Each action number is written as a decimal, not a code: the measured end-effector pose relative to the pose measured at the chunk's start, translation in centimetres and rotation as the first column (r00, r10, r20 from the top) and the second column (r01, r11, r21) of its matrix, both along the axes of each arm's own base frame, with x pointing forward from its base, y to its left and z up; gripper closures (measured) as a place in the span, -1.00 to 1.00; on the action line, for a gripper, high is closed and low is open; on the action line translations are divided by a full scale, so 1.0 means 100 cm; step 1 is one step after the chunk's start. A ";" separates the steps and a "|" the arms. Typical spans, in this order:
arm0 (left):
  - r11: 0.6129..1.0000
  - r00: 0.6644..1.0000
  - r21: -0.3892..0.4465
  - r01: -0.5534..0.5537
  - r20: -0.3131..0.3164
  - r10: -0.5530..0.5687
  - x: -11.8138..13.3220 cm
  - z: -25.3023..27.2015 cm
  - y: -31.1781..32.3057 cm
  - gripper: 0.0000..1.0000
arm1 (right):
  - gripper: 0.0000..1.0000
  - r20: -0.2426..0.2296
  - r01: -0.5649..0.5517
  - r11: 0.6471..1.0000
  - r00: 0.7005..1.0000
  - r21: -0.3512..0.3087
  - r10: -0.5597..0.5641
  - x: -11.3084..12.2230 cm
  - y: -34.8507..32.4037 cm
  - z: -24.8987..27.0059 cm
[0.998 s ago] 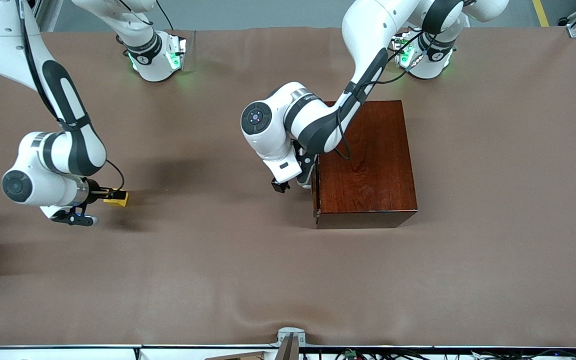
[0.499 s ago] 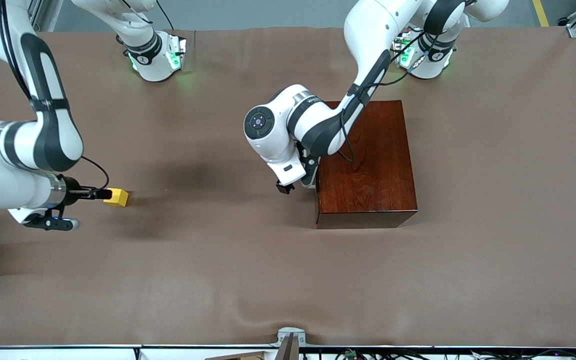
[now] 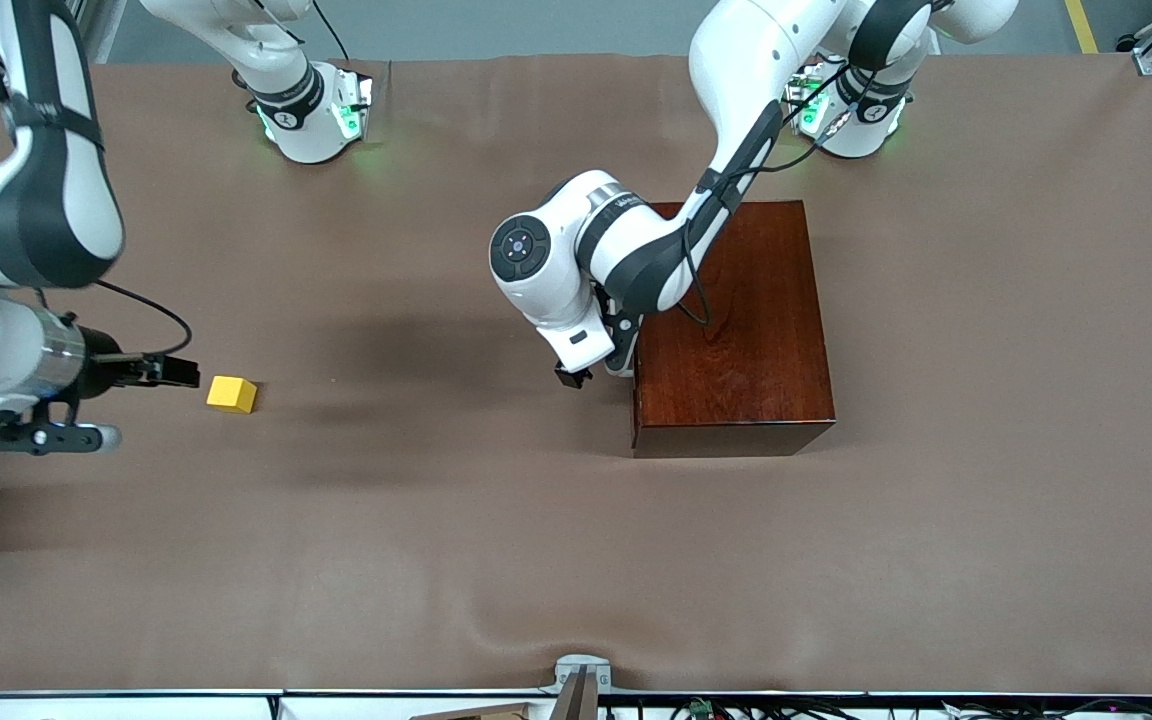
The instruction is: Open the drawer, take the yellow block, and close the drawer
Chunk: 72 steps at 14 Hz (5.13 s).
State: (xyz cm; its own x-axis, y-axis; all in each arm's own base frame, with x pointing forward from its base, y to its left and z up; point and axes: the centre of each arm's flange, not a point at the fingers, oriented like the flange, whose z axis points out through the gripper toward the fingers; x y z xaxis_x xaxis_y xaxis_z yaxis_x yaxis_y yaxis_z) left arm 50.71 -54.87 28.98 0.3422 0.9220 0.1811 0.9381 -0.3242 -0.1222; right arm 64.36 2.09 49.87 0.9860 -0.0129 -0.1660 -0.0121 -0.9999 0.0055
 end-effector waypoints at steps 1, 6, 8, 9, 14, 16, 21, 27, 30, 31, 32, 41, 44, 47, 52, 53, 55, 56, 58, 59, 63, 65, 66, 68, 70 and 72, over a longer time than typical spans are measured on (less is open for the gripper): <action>1.000 1.000 -0.001 0.001 0.001 -0.001 0.000 0.001 0.000 -1.00 | -1.00 0.003 -0.006 1.000 1.000 0.006 0.006 -0.001 0.005 0.019; 0.993 0.994 -0.080 0.084 0.073 -0.079 0.006 0.088 0.004 -1.00 | -1.00 -0.007 -0.013 1.000 1.000 0.021 0.013 -0.024 0.010 0.094; 0.981 0.983 -0.122 0.152 0.118 -0.137 0.004 0.150 0.014 -1.00 | -1.00 -0.015 -0.008 1.000 1.000 0.019 0.009 -0.032 0.006 0.112; 0.975 0.978 -0.136 0.176 0.137 -0.157 0.005 0.180 0.024 -1.00 | -1.00 -0.028 -0.007 1.000 1.000 0.018 0.007 -0.038 0.005 0.121; 0.933 0.946 -0.186 0.308 0.166 -0.279 0.038 0.291 0.124 -1.00 | -1.00 0.055 -0.010 1.000 0.998 0.018 0.009 -0.085 0.004 0.198; 0.906 0.921 -0.177 0.384 0.134 -0.365 0.050 0.311 0.168 -1.00 | -1.00 0.063 -0.011 1.000 0.998 0.018 0.009 -0.098 0.004 0.207; 0.789 0.803 -0.170 0.590 0.029 -0.595 0.071 0.325 0.251 -1.00 | -1.00 0.075 -0.009 1.000 0.997 0.017 0.008 -0.105 0.004 0.185; 0.632 0.638 -0.233 0.739 -0.060 -0.767 0.081 0.336 0.363 -1.00 | -1.00 0.104 -0.013 1.000 0.995 0.012 0.012 -0.134 0.006 0.182; 0.566 0.569 -0.271 0.778 -0.075 -0.819 0.073 0.335 0.413 -1.00 | -1.00 0.106 -0.013 1.000 0.994 0.012 0.012 -0.134 0.005 0.181; 0.546 0.549 -0.284 0.788 -0.077 -0.832 0.069 0.336 0.431 -1.00 | -1.00 0.107 -0.013 1.000 0.994 0.012 0.012 -0.134 0.005 0.181; 0.528 0.531 -0.296 0.796 -0.078 -0.844 0.064 0.336 0.449 -1.00 | -1.00 0.107 -0.013 1.000 0.994 0.012 0.012 -0.134 0.005 0.181; 0.454 0.462 -0.312 0.834 -0.054 -0.885 0.018 0.330 0.498 -1.00 | -1.00 0.106 -0.004 1.000 0.994 0.013 0.002 -0.134 0.000 0.181; 0.423 0.433 -0.300 0.855 -0.033 -0.901 0.007 0.334 0.514 -1.00 | -1.00 0.106 -0.004 1.000 0.994 0.013 0.002 -0.134 0.000 0.181; 0.375 0.387 -0.278 0.885 -0.013 -0.922 -0.001 0.347 0.518 -1.00 | -1.00 0.106 -0.004 1.000 0.994 0.013 0.002 -0.134 0.000 0.181; 0.360 0.373 -0.237 0.902 0.009 -0.928 -0.001 0.363 0.514 -1.00 | -1.00 0.106 -0.011 1.000 0.994 0.014 0.009 -0.134 0.000 0.181; 0.359 0.371 -0.236 0.903 0.009 -0.929 -0.001 0.364 0.513 -1.00 | -1.00 0.106 -0.013 1.000 0.994 0.014 0.012 -0.134 0.000 0.181; 0.357 0.369 -0.237 0.904 0.008 -0.929 0.001 0.363 0.511 -1.00 | -1.00 0.106 -0.017 1.000 0.994 0.014 0.016 -0.134 0.000 0.181; 0.357 0.369 -0.237 0.904 0.008 -0.930 0.002 0.362 0.511 -1.00 | -1.00 0.106 -0.018 1.000 0.994 0.014 0.017 -0.134 0.000 0.181; 0.356 0.368 -0.237 0.904 0.008 -0.930 0.004 0.362 0.511 -1.00 | -1.00 0.106 -0.039 0.999 0.994 0.015 0.037 -0.134 0.000 0.181; 0.356 0.368 -0.237 0.904 0.008 -0.930 0.005 0.362 0.511 -1.00 | -1.00 0.106 -0.057 0.998 0.993 0.016 0.055 -0.134 -0.001 0.181; 0.355 0.368 -0.236 0.905 0.008 -0.930 0.005 0.362 0.511 -1.00 | -1.00 0.106 -0.067 0.998 0.992 0.018 0.065 -0.133 -0.007 0.181; 0.356 0.368 -0.235 0.905 0.009 -0.930 0.005 0.363 0.511 -1.00 | -1.00 0.105 -0.062 0.998 0.993 0.018 0.060 -0.133 -0.011 0.181; 0.356 0.368 -0.235 0.904 0.009 -0.930 0.005 0.363 0.511 -1.00 | -1.00 0.104 -0.060 0.998 0.993 0.019 0.058 -0.133 -0.012 0.181; 0.354 0.366 -0.235 0.905 0.007 -0.931 0.005 0.362 0.509 -1.00 | -1.00 0.104 -0.058 0.998 0.993 0.019 0.055 -0.133 -0.013 0.181; 0.347 0.357 -0.234 0.908 0.003 -0.934 0.004 0.362 0.503 -1.00 | -1.00 0.104 -0.057 0.998 0.993 0.019 0.055 -0.133 -0.014 0.180; 0.341 0.351 -0.233 0.911 0.001 -0.936 0.004 0.362 0.499 -1.00 | -1.00 0.103 -0.057 0.998 0.993 0.019 0.055 -0.133 -0.014 0.180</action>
State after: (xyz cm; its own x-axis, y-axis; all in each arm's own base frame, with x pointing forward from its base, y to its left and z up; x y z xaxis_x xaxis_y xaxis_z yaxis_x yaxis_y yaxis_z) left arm 51.11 -4.95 65.18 0.9992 0.0093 -0.0382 0.0077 -0.9991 -0.0421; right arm 51.03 0.71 67.91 0.9970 0.0453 -0.0633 0.0444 -0.9989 -0.0145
